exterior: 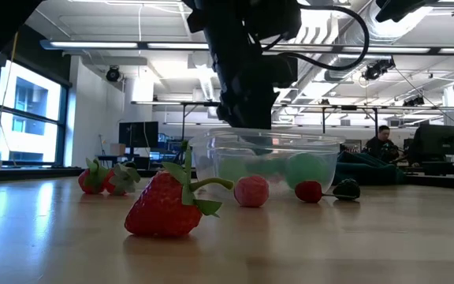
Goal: Pick and placing Produce into tupperware
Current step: Put the green peas into the transparent container, then put the red strawberry into the transparent container
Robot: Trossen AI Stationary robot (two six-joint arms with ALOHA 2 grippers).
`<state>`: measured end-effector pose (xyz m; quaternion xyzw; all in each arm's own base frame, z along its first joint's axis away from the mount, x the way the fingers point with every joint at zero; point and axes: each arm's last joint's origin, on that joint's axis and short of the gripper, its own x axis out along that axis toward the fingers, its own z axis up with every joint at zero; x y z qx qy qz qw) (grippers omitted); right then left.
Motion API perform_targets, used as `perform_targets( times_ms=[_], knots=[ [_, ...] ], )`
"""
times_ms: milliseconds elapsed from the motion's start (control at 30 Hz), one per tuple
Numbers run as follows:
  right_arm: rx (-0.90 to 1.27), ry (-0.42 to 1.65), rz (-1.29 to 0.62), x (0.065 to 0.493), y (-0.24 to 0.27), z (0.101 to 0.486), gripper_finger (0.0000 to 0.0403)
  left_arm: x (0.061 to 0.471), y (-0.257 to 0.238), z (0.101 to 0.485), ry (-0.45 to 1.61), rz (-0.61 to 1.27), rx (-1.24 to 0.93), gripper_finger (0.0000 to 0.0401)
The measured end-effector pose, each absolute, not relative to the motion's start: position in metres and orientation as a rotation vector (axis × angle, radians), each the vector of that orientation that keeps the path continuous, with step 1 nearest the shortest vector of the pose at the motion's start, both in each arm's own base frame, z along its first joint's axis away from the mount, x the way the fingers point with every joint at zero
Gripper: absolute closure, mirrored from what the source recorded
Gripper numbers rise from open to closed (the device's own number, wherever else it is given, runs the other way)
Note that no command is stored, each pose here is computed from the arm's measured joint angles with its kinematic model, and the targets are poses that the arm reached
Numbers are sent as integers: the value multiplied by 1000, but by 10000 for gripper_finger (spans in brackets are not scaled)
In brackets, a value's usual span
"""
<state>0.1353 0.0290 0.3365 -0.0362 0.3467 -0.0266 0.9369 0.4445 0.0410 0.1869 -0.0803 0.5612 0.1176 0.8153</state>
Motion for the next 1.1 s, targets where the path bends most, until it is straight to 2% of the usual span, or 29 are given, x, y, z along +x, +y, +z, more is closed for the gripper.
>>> perform_targets(
  times_ms=[167,367,600,833,1100],
  knots=[
    [-74,708,-54,135,29,336,371,444,43,187,1200,254,-172,190],
    [-74,708,-54,135,29,336,371,444,43,187,1204,254,-172,181],
    [-74,708,-54,135,29,336,371,436,43,203,1208,256,-179,198],
    [-74,708,-54,135,29,336,371,406,63,250,1212,151,-154,225],
    [-74,708,-54,135,29,337,371,356,97,304,1220,2,101,253]
  ],
)
